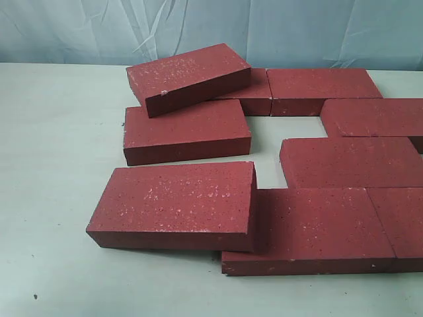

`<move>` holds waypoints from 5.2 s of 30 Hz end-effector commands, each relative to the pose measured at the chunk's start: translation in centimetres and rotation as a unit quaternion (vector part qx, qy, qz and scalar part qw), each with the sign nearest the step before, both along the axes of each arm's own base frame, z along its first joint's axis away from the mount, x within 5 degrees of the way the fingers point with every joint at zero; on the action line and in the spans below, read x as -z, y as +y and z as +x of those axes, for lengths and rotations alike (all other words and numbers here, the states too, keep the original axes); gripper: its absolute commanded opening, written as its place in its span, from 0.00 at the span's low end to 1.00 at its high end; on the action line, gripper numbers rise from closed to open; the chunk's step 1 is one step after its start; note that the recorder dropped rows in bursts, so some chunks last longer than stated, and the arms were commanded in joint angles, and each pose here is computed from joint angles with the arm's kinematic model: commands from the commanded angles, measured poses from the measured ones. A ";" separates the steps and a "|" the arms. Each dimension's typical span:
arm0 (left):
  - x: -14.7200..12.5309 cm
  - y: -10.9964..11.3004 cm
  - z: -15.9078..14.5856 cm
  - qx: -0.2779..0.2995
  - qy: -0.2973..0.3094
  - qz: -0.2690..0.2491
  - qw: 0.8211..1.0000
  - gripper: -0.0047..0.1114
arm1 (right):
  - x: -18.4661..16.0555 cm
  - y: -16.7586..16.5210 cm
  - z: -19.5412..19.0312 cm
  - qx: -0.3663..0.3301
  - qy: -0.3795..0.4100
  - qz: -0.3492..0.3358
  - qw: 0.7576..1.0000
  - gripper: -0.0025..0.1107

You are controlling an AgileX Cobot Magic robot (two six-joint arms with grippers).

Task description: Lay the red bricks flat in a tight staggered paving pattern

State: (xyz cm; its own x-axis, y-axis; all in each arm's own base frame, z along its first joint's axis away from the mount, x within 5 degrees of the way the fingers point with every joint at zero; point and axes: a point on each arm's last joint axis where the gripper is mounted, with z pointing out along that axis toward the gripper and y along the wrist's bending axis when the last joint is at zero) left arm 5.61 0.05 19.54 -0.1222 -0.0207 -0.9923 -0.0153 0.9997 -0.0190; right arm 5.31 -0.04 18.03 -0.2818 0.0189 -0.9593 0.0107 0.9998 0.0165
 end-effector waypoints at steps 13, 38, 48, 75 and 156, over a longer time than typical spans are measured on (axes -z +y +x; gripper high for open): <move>0.1 0.0 0.0 -0.001 -0.002 0.001 1.000 0.04 | -0.1 0.0 0.0 -0.001 -0.008 0.001 1.000 0.02; 0.1 0.0 0.0 -0.001 -0.002 0.001 1.000 0.04 | -1.8 0.0 0.3 -0.002 -0.102 0.000 0.995 0.02; 0.1 0.0 0.0 -0.001 -0.002 0.001 1.000 0.04 | -3.7 0.0 0.3 -0.003 -0.208 0.000 0.978 0.02; 0.1 0.0 0.0 -0.001 -0.003 0.001 1.000 0.04 | -5.9 0.1 -0.3 -0.004 -0.313 -0.017 0.950 0.02; 0.1 0.0 0.0 -0.001 -0.001 0.001 1.000 0.04 | -11.8 7.6 26.7 -0.195 0.289 0.071 0.935 0.02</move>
